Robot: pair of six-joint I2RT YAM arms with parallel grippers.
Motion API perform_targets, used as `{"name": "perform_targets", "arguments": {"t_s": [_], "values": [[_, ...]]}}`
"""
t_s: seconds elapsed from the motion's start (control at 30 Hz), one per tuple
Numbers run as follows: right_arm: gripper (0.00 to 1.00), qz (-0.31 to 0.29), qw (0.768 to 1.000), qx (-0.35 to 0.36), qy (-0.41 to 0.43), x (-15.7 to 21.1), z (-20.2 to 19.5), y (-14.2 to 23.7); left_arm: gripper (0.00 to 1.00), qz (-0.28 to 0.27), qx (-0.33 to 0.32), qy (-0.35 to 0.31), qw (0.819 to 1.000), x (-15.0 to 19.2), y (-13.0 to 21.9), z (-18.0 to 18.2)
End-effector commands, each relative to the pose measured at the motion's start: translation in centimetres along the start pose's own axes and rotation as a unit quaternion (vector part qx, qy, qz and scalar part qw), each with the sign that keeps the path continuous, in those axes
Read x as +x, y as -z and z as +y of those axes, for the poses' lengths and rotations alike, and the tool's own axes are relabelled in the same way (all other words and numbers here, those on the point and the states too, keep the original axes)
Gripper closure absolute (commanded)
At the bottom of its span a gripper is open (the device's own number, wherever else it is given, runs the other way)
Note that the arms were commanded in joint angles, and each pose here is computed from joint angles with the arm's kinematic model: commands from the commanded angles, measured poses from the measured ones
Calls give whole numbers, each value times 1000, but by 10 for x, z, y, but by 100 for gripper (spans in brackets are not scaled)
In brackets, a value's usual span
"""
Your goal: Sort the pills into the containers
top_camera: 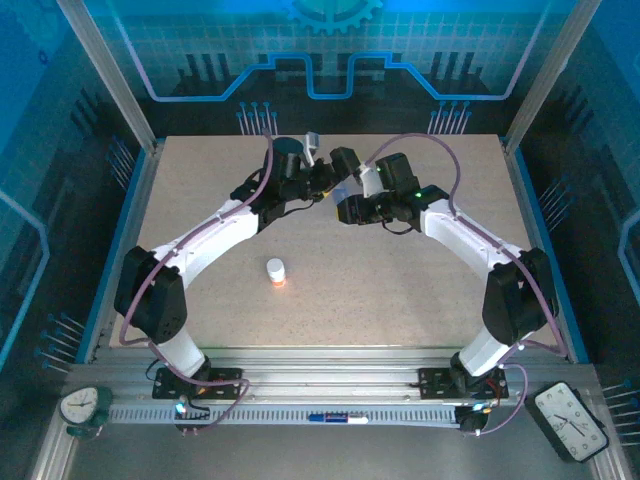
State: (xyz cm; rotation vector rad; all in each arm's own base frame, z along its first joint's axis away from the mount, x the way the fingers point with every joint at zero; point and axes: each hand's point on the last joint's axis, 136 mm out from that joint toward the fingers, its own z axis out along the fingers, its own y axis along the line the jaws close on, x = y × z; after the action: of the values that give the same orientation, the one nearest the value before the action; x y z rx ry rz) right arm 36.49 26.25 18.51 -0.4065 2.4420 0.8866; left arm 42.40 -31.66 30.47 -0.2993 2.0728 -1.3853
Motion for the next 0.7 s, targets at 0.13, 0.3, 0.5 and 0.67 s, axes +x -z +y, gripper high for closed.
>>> {"name": "perform_targets", "arguments": {"t_s": [0.13,0.3,0.5,0.67], "values": [[72,0,1000,-11,6,-3,2,-6,1,-14,50,-9,999,-6,6,-40],[72,20,1000,9,-4,16,-21,-13,1,-53,-13,-32,998,-22,23,-19],[71,64,997,45,13,40,-46,-29,1,-75,-73,-26,994,-44,44,29],[71,107,989,88,56,53,-60,-45,1,-66,-112,-33,991,-46,55,63]]}}
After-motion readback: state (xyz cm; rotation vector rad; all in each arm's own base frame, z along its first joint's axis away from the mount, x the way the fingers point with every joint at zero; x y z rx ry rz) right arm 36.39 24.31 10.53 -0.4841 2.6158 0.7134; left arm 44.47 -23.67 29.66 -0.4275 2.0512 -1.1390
